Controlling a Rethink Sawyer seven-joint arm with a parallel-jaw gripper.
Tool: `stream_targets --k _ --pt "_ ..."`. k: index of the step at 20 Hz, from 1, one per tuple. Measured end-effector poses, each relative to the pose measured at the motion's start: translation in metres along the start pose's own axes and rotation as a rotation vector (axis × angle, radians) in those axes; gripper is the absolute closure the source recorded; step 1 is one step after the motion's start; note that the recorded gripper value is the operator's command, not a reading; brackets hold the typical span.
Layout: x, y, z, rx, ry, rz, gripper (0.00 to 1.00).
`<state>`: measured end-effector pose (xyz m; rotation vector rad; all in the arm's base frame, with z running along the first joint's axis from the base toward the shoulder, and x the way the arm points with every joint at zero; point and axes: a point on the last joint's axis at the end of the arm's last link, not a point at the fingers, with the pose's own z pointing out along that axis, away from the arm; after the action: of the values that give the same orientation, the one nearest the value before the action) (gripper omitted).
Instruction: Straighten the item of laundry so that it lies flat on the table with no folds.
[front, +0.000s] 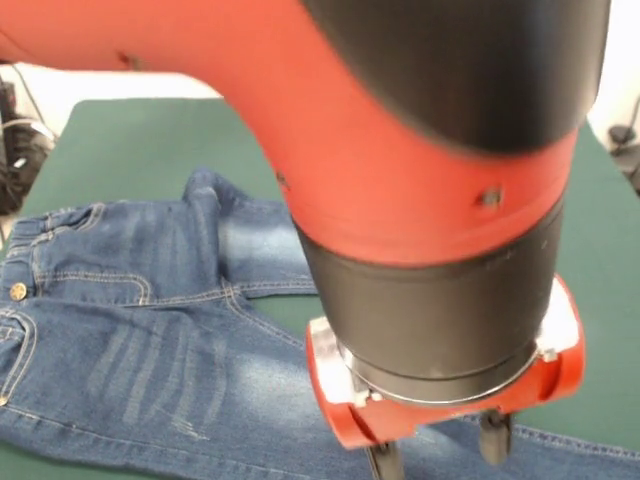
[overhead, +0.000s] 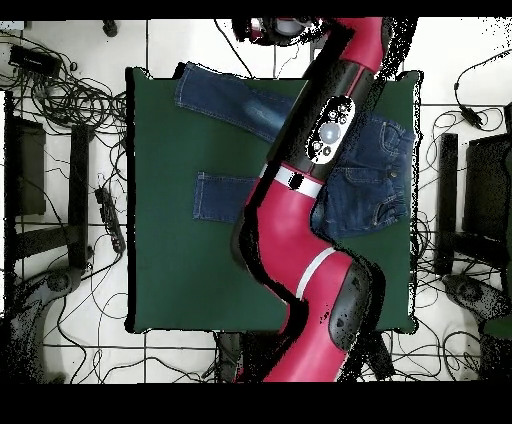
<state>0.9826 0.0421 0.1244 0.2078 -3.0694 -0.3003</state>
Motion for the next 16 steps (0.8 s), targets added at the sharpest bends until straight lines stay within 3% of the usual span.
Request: stream_targets --k 2,9,16 --pt "0.014 0.000 0.012 -0.005 0.119 0.021 0.00" --pt "0.043 0.000 0.028 -0.023 0.364 0.077 0.00" --pt "0.053 -0.001 0.042 -0.032 0.453 0.105 0.00"
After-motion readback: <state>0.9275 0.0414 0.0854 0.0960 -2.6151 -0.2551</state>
